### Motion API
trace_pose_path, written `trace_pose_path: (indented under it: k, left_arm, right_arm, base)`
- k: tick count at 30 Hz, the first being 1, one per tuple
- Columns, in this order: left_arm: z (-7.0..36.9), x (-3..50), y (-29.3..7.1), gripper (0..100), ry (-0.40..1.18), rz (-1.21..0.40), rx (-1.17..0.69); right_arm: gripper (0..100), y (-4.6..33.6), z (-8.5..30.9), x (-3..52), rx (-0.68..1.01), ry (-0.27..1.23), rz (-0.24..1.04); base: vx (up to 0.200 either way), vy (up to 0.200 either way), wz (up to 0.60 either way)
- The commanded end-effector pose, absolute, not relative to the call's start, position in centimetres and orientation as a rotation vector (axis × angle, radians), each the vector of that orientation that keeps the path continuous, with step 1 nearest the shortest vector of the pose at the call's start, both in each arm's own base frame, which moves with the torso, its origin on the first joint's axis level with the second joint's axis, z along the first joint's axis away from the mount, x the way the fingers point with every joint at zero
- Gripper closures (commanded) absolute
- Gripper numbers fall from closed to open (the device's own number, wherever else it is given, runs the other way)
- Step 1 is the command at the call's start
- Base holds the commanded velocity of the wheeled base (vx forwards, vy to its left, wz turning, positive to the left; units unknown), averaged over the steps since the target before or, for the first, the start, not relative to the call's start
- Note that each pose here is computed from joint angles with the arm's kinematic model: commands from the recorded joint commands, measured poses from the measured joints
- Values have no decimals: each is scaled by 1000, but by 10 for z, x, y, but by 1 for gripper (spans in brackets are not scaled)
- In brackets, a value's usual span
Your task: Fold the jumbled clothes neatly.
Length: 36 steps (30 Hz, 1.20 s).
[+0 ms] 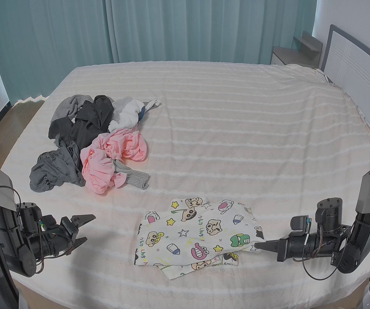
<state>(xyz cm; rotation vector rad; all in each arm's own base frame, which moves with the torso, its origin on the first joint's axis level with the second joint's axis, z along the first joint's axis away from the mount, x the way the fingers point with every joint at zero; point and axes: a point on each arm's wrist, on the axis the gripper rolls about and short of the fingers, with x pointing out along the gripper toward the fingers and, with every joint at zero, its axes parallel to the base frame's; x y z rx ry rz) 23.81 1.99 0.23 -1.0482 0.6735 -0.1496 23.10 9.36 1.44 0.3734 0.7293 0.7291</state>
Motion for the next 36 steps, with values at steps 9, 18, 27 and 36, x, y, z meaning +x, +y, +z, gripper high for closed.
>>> trace_pose_path:
  k: [9,18,27,36]
  left_arm:
    - [4,239,20,0,657,-159,-1044]
    - [4,239,20,0,657,-159,-1044]
    - [4,239,20,0,658,-160,-1044]
    - [3,238,16,0,671,-177,-1029]
  right_arm:
    - [100,78,5,220,379,795,717]
    - [100,76,-22,213,290,886,703]
    - [0,75,-36,212,231,921,643]
    - [0,69,-10,202,189,760,554]
  base:
    - [0,0,0]
    - [0,0,0]
    - [0,0,0]
    - [0,0,0]
